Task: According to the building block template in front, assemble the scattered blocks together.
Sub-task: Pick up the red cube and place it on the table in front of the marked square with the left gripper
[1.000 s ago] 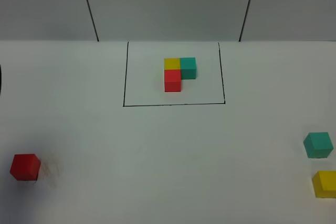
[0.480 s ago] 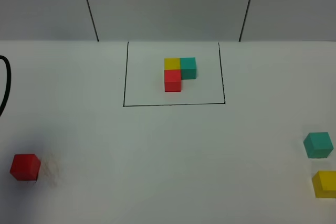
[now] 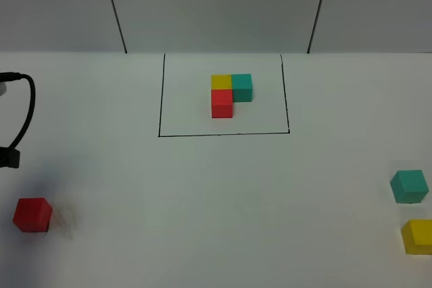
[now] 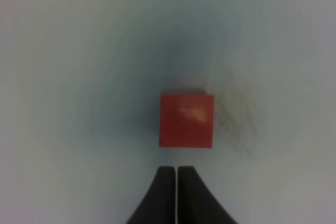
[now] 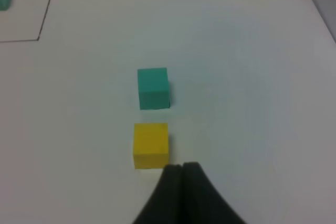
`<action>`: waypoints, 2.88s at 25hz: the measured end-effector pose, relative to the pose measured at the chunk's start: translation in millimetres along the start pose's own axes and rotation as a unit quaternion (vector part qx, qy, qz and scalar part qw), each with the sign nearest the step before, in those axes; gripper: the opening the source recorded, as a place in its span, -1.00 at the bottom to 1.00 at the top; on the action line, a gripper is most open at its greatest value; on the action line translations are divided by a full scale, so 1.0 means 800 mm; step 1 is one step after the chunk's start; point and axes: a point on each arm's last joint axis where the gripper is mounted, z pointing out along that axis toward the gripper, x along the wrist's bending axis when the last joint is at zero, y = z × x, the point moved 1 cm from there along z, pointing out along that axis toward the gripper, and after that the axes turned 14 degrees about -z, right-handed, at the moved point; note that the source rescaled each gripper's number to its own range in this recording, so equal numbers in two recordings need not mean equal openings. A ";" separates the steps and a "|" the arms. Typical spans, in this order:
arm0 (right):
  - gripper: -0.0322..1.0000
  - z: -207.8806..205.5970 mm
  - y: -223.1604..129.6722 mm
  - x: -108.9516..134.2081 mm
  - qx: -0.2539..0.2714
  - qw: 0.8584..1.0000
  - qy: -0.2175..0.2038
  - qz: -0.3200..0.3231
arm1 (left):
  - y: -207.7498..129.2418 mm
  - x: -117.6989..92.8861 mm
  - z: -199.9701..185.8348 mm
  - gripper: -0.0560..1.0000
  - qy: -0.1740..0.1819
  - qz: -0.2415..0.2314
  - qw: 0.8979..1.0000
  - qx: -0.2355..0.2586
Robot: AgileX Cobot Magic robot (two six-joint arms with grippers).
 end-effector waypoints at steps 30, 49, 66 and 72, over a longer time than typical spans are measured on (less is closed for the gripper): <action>-0.94 0.000 0.000 0.000 0.000 1.000 0.000 0.000 | 0.009 -0.007 0.047 0.85 -0.004 -0.026 0.999 0.043; -0.94 0.000 0.000 0.000 0.000 1.000 0.000 0.000 | 0.010 -0.007 0.111 0.86 0.015 -0.028 0.994 0.102; -0.94 0.000 0.000 0.000 0.000 1.000 0.000 0.000 | 0.005 -0.005 0.158 0.86 0.026 -0.030 0.990 0.135; -0.94 0.000 0.000 0.000 0.000 1.000 0.000 0.000 | 0.007 -0.005 0.162 0.86 0.025 -0.030 0.991 0.129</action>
